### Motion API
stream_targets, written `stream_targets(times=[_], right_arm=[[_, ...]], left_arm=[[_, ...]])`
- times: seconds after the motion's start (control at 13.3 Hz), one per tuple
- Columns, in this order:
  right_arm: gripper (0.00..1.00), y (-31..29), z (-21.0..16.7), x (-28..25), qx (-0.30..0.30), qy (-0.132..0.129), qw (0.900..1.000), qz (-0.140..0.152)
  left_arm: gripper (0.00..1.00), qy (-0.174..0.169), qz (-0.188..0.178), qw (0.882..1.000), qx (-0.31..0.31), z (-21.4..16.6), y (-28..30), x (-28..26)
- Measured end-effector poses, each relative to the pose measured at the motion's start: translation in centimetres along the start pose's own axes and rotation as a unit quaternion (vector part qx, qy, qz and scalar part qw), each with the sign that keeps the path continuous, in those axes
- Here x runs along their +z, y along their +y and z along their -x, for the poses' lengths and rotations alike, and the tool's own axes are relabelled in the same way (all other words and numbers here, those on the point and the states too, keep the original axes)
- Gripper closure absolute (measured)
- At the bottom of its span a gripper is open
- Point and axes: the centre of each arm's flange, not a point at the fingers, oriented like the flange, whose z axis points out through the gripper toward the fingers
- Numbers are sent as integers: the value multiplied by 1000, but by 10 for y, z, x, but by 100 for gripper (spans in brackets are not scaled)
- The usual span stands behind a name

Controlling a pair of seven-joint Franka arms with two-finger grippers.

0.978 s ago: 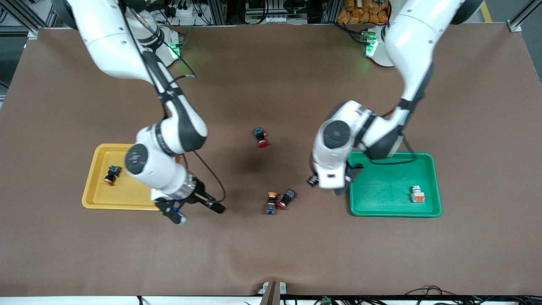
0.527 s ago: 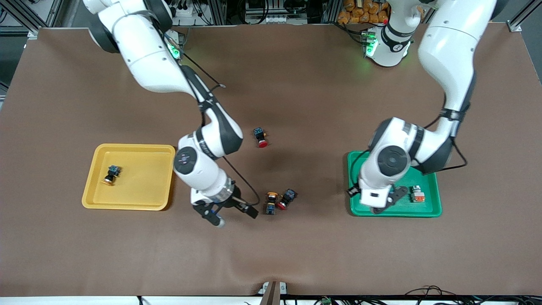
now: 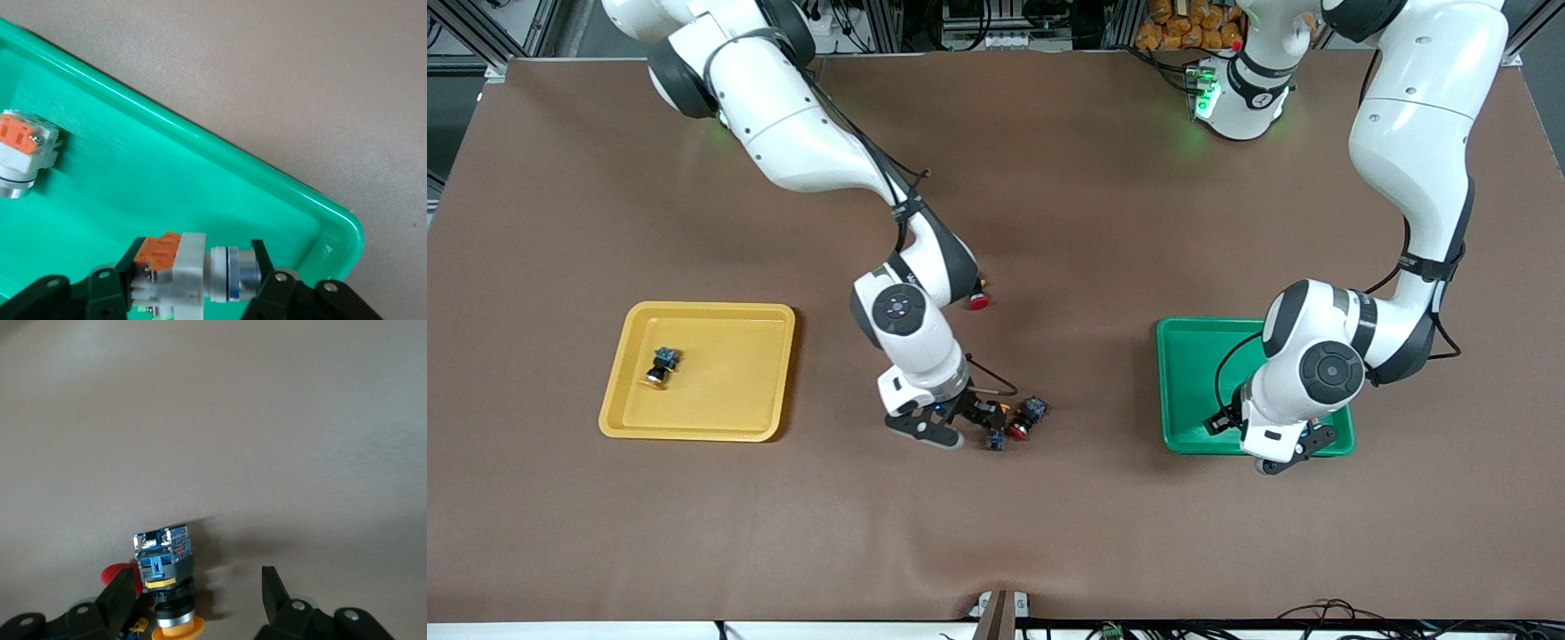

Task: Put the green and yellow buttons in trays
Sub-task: 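Place the white button in the green tray while the right gripper grasps a yellow button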

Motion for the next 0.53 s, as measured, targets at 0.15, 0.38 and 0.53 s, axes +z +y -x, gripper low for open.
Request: stream_targets(times=[0.15, 0.38, 0.53], right_arm=[[14, 2, 5, 14, -3, 8, 1000, -8], [16, -4, 11, 17, -9, 9, 1000, -12], [20, -8, 20, 21, -15, 7, 1000, -11]], left_arm=[[30, 2, 4, 1000, 3, 2, 4, 0], [2, 12, 13, 1000, 1, -3, 7, -9], [0, 23, 21, 1000, 3, -10, 7, -24]])
